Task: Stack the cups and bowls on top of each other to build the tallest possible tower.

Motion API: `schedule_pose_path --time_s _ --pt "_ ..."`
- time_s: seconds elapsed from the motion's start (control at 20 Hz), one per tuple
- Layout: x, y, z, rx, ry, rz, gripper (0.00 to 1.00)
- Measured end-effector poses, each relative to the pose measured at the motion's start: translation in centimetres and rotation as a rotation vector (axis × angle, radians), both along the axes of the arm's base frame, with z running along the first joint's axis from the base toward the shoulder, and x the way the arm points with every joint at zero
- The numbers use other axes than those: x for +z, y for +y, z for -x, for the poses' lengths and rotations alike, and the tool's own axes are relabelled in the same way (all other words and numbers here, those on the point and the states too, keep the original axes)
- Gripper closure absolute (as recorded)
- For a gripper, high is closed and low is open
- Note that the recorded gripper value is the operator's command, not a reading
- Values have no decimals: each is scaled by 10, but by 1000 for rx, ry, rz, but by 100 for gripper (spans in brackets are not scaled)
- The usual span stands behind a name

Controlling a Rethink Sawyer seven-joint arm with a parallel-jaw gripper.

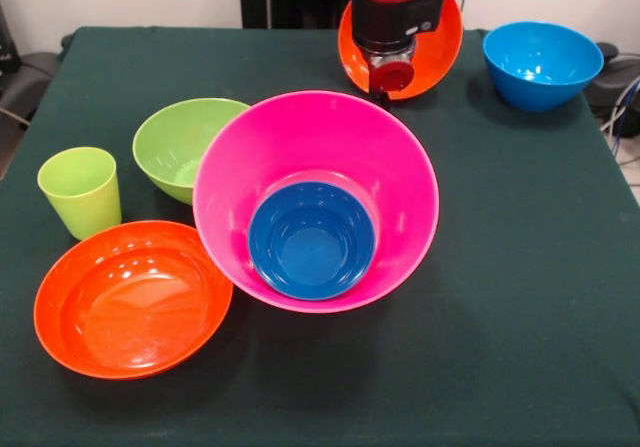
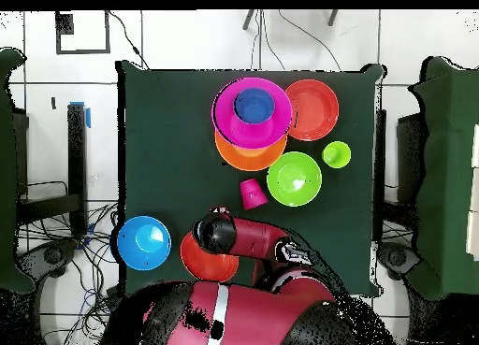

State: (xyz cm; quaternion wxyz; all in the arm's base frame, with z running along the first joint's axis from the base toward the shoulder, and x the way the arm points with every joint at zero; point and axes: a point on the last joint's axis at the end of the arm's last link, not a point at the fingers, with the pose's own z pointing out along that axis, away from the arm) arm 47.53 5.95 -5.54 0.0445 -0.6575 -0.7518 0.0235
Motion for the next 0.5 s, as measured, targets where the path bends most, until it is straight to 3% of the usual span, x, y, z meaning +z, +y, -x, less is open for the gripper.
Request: schedule_pose_path --time_s 0.5 --pt "-2 -7 0 -17 4 -5 0"
